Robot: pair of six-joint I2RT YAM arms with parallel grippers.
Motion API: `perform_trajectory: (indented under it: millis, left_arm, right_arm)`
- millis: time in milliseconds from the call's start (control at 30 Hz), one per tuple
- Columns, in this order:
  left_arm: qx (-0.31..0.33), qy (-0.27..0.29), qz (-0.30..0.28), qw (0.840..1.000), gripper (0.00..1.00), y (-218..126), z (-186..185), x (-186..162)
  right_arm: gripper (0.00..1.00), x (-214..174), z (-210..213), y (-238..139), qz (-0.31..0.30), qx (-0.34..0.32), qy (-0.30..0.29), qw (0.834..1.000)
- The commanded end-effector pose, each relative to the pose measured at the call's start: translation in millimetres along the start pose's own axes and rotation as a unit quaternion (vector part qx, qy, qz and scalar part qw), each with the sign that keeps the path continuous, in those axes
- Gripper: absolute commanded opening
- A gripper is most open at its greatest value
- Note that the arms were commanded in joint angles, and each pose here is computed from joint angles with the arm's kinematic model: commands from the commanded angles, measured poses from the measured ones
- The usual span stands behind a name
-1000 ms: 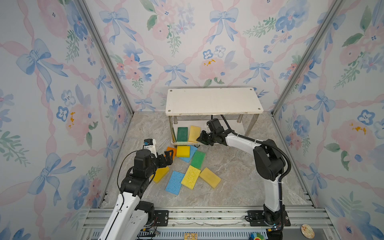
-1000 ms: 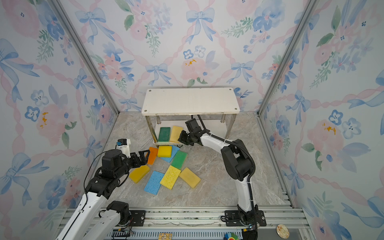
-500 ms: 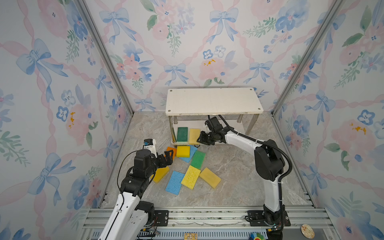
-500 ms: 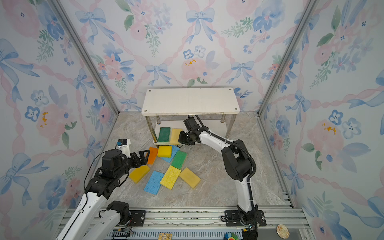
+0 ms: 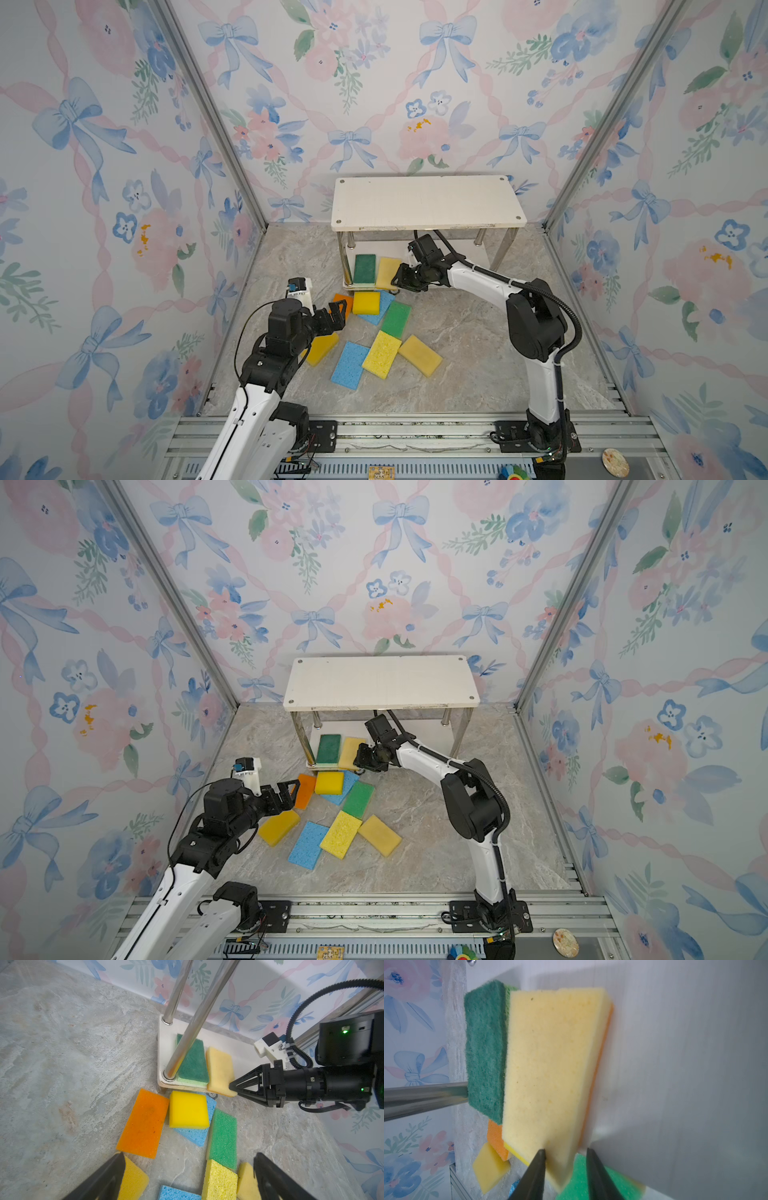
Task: Place and organize the cleaning sponges onto the shelf
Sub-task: 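Push the pale yellow sponge upright onto the lower tier beside the green sponge, then open the right gripper and release the pale yellow sponge on the shelf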
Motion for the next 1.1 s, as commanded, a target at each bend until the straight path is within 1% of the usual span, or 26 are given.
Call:
perform_trajectory:
  millis: [0,300,533,867,1067]
  left_arm:
    - [-0.002,0.007,0.001,1.0,0.98,3.0,1.2,-1.8]
    - [-0.001,0.006,0.002,1.0,0.98,3.1,1.4,-1.9]
    - [-0.002,0.006,0.004,1.0,0.98,3.8,1.4,-2.5]
    - [-0.003,0.007,0.003,1.0,0.98,3.3,1.0,-2.4]
    - [-0.008,0.007,0.004,1.0,0.98,3.7,-0.1,-3.1]
  right_arm:
    - [0.36,12.0,2.8,4.7,-0.018,0.0,0.005,1.0]
    - [0.37,20.1,5.1,10.5,-0.018,-0.002,0.001,1.0]
    - [0.45,20.2,5.0,2.0,-0.025,-0.003,0.0,1.0]
    - [0.56,6.9,10.2,-37.4,-0.05,0.01,-0.009,0.999]
    - [0.59,-22.2,3.4,-66.7,-0.05,0.004,-0.029,0.998]
Point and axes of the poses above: each gripper's point midway between its finger pads, its own y axis out along the fingers, its own z axis along the line the jaws close on, x = y × z, the point moved 3 cm from there along -y, back along the fingers, and after that the axes turned 6 degrees about y, right-handed, at the moved point
